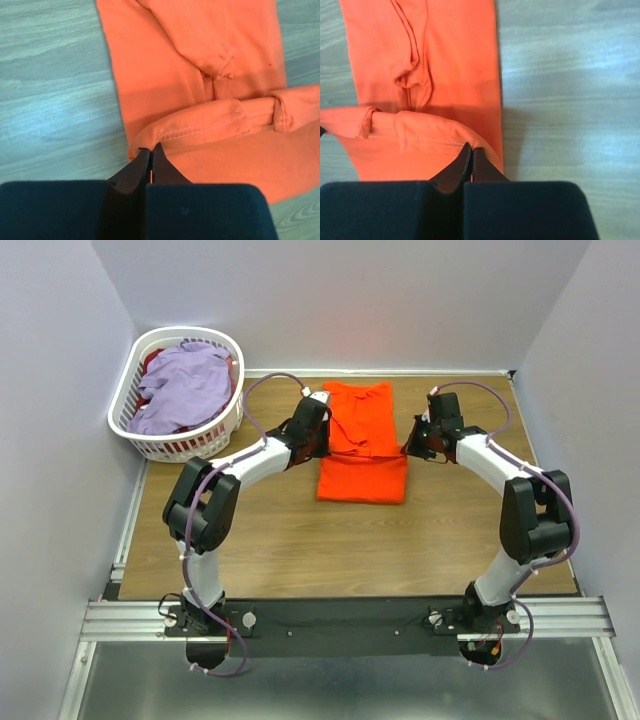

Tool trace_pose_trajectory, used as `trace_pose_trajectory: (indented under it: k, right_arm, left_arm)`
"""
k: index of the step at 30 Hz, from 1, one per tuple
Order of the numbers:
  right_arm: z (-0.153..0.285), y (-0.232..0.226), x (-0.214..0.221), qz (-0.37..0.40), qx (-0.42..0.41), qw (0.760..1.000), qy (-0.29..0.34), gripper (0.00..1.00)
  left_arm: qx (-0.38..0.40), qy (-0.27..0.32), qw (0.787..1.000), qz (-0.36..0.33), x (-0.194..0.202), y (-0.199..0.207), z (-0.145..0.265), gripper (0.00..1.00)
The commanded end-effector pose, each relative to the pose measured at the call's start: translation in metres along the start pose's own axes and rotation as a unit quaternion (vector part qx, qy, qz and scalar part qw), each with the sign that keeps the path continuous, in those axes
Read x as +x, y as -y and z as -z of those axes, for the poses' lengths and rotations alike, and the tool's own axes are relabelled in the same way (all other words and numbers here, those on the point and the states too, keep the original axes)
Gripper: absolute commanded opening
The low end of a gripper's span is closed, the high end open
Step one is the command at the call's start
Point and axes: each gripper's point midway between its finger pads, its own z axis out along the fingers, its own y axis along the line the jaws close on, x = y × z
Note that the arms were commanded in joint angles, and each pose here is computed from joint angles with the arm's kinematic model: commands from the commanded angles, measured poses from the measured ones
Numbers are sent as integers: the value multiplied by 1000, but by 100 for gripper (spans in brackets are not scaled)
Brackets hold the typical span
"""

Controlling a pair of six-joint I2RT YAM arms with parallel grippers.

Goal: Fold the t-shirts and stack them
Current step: Fold the tshirt

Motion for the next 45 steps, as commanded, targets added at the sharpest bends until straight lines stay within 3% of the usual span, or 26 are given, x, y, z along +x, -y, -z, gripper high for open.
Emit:
trace_pose_trajectory:
  k: [1, 32, 35, 39, 42, 45]
  right_arm:
    - [-10, -4, -19, 13, -16, 1000, 19, 0]
    - [-65, 4, -29, 20, -18, 999, 20, 1]
    - [-70, 4, -25, 23, -21, 999, 13, 1]
    - [-64, -1, -30, 33, -31, 999, 19, 14]
    - [-46, -11, -40, 30, -42, 998, 38, 35]
    - [-26, -26, -46, 41, -51, 996, 59, 39]
  left_arm:
    - [-6, 25, 1000, -8, -17, -4, -13, 0]
    - [-16, 37, 999, 28, -10, -24, -55, 3]
    - [-22, 38, 999, 30, -9, -26, -55, 11]
    - [-27, 50, 998, 31, -17, -27, -45, 34]
    - [-24, 68, 997, 22, -31, -21, -27, 60]
    - [-20, 99, 995, 19, -52, -9, 0, 71]
